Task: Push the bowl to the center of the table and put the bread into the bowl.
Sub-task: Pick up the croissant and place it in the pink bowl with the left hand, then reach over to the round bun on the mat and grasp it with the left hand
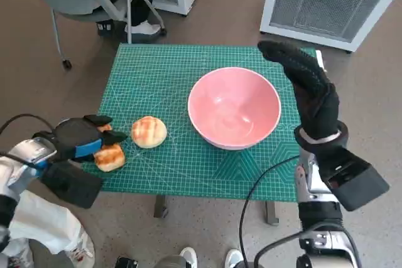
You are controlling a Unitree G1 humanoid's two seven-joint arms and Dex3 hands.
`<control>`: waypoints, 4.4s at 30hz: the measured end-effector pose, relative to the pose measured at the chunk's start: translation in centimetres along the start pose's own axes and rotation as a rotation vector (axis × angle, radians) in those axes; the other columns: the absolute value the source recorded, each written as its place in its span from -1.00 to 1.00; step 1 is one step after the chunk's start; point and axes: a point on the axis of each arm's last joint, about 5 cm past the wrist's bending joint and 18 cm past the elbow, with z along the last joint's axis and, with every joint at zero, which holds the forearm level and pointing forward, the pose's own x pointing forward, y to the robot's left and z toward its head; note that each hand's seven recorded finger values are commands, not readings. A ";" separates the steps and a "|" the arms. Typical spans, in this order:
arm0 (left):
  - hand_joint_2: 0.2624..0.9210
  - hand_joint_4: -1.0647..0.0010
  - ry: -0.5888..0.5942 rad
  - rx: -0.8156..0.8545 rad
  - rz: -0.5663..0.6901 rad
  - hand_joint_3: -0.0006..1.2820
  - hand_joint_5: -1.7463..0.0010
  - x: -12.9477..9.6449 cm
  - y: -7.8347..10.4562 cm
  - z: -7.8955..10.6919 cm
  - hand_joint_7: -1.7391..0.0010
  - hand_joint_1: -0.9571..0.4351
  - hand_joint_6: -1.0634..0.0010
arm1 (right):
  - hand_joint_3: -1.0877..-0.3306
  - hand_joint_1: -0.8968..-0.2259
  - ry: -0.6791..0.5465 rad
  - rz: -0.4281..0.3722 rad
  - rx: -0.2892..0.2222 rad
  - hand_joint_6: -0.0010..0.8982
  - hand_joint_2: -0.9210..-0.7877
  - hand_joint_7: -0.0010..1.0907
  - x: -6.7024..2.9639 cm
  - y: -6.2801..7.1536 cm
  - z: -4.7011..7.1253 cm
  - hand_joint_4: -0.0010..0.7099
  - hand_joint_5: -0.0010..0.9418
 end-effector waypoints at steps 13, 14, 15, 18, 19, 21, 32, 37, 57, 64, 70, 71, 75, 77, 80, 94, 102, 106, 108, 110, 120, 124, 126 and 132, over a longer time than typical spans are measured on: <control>1.00 0.09 -0.039 -0.049 0.078 -0.81 -0.77 0.0 -0.8 -0.3 0.03 0.37 -0.44 | -0.24 -0.06 0.001 -0.005 0.000 -1.00 -1.00 0.41 -0.09 0.0 0.0 -0.14 -0.85; 1.00 0.09 -0.040 -0.053 0.080 -0.81 -0.77 0.0 -0.8 -0.3 0.04 0.37 -0.45 | -0.24 -0.06 0.002 -0.006 -0.001 -1.00 -1.00 0.41 -0.11 0.0 0.0 -0.14 -0.85; 1.00 0.09 -0.042 -0.057 0.081 -0.81 -0.77 0.0 -0.8 -0.3 0.04 0.37 -0.45 | -0.24 -0.06 0.003 -0.007 -0.001 -1.00 -1.00 0.41 -0.12 0.0 0.0 -0.14 -0.84; 1.00 0.08 -0.046 -0.074 0.088 -0.82 -0.77 -0.1 -0.8 -0.4 0.04 0.37 -0.45 | -0.24 -0.06 0.004 -0.009 -0.003 -1.00 -1.00 0.42 -0.14 0.1 0.0 -0.14 -0.84; 1.00 0.07 -0.048 -0.076 0.089 -0.82 -0.76 -0.1 -0.8 -0.4 0.04 0.37 -0.45 | -0.24 -0.06 0.005 -0.011 -0.002 -1.00 -1.00 0.42 -0.15 0.1 0.0 -0.14 -0.84; 1.00 0.05 -0.052 -0.078 0.093 -0.84 -0.74 -0.1 -0.7 -0.4 0.04 0.37 -0.46 | -0.24 -0.06 0.005 -0.012 -0.001 -1.00 -1.00 0.42 -0.16 0.2 0.0 -0.14 -0.83; 1.00 -0.05 -0.110 -0.123 0.192 -0.88 -0.67 -1.4 0.4 -0.8 0.05 0.38 -0.48 | -0.26 -0.06 0.009 -0.017 -0.002 -1.00 -1.00 0.41 -0.34 0.2 -0.1 -0.16 -0.81; 1.00 -0.10 -0.143 -0.152 0.369 -0.88 -0.42 -3.0 2.9 -1.3 -0.25 0.37 -0.37 | -0.26 -0.07 0.009 -0.019 -0.003 -1.00 -1.00 0.41 -0.37 0.2 -0.1 -0.16 -0.80; 1.00 -0.14 -0.429 -0.187 0.882 -0.87 -0.33 -1.4 12.7 4.2 -0.37 0.37 -0.28 | -0.24 -0.03 0.020 -0.029 -0.002 -1.00 -1.00 0.43 -0.60 -0.2 -0.3 -0.19 -0.76; 1.00 -0.22 -0.536 -0.144 0.833 -0.94 -0.27 1.2 15.6 7.3 -0.32 0.37 -0.38 | -0.24 -0.04 0.010 -0.029 -0.004 -1.00 -1.00 0.43 -0.50 -0.1 -0.3 -0.20 -0.75; 1.00 -0.21 -0.557 -0.136 0.774 -0.92 -0.24 3.2 17.0 8.9 -0.37 0.37 -0.35 | -0.23 -0.04 0.004 -0.031 -0.009 -1.00 -1.00 0.43 -0.53 -0.2 -0.2 -0.20 -0.74; 1.00 -0.21 -0.555 -0.137 0.758 -0.92 -0.24 3.7 17.1 9.1 -0.37 0.37 -0.35 | -0.23 -0.04 0.004 -0.031 -0.010 -1.00 -1.00 0.43 -0.54 -0.2 -0.2 -0.20 -0.74; 1.00 -0.16 -0.542 -0.157 0.702 -0.90 -0.30 5.1 17.1 9.9 -0.36 0.37 -0.32 | -0.22 -0.05 0.003 -0.033 -0.010 -1.00 -1.00 0.42 -0.57 -0.2 -0.2 -0.21 -0.73; 1.00 -0.13 -0.530 -0.170 0.673 -0.89 -0.34 5.8 17.0 10.3 -0.34 0.37 -0.33 | -0.22 -0.05 0.003 -0.035 -0.011 -1.00 -1.00 0.42 -0.63 -0.3 -0.2 -0.21 -0.73; 1.00 -0.08 -0.516 -0.191 0.635 -0.86 -0.34 6.6 16.7 10.7 -0.38 0.37 -0.31 | -0.22 -0.05 0.004 -0.040 -0.010 -1.00 -1.00 0.42 -0.71 -0.3 -0.2 -0.21 -0.72; 0.91 0.47 -0.483 -0.280 0.531 -0.60 -0.38 8.9 15.5 12.3 -0.45 0.32 0.18 | -0.20 -0.07 0.003 -0.050 -0.013 -1.00 -1.00 0.42 -0.93 -0.5 -0.1 -0.23 -0.70; 0.72 0.94 -0.423 -0.269 0.382 -0.91 0.84 9.3 15.3 12.4 0.30 0.02 0.96 | -0.19 -0.08 0.006 -0.053 -0.013 -1.00 -1.00 0.41 -1.08 -0.5 -0.1 -0.25 -0.69; 0.69 0.98 -0.414 -0.274 0.346 -0.95 0.91 9.1 15.6 12.3 0.37 -0.08 0.99 | -0.19 -0.08 0.005 -0.053 -0.014 -1.00 -1.00 0.41 -1.08 -0.5 -0.1 -0.26 -0.69; 0.69 0.99 -0.425 -0.282 0.357 -0.95 0.94 8.9 15.7 12.3 0.41 -0.12 1.00 | -0.19 -0.07 0.005 -0.053 -0.013 -1.00 -1.00 0.41 -1.08 -0.5 -0.1 -0.27 -0.69; 0.69 1.00 -0.439 -0.290 0.378 -0.96 0.96 8.8 15.8 12.2 0.45 -0.13 1.00 | -0.19 -0.06 0.005 -0.053 -0.013 -1.00 -1.00 0.41 -1.09 -0.5 -0.1 -0.27 -0.68; 0.69 0.98 -0.469 -0.325 0.451 -0.98 0.99 7.5 15.5 10.8 0.57 -0.09 1.00 | -0.20 -0.04 0.007 -0.055 -0.013 -1.00 -1.00 0.40 -1.09 -0.4 -0.1 -0.28 -0.67; 0.67 0.94 -0.458 -0.318 0.478 -0.99 0.99 6.3 15.5 9.7 0.62 -0.02 0.92 | -0.21 -0.05 0.008 -0.058 -0.012 -1.00 -1.00 0.40 -1.09 -0.4 -0.1 -0.29 -0.66; 0.66 0.92 -0.446 -0.314 0.488 -1.00 0.99 5.6 15.4 9.1 0.69 0.01 0.85 | -0.21 -0.05 0.009 -0.058 -0.012 -1.00 -1.00 0.40 -1.08 -0.4 -0.1 -0.29 -0.66; 0.64 0.87 -0.396 -0.320 0.505 -1.00 1.00 3.6 15.0 7.4 0.87 0.08 0.66 | -0.21 -0.05 0.008 -0.055 -0.013 -1.00 -1.00 0.40 -1.01 -0.3 -0.1 -0.30 -0.65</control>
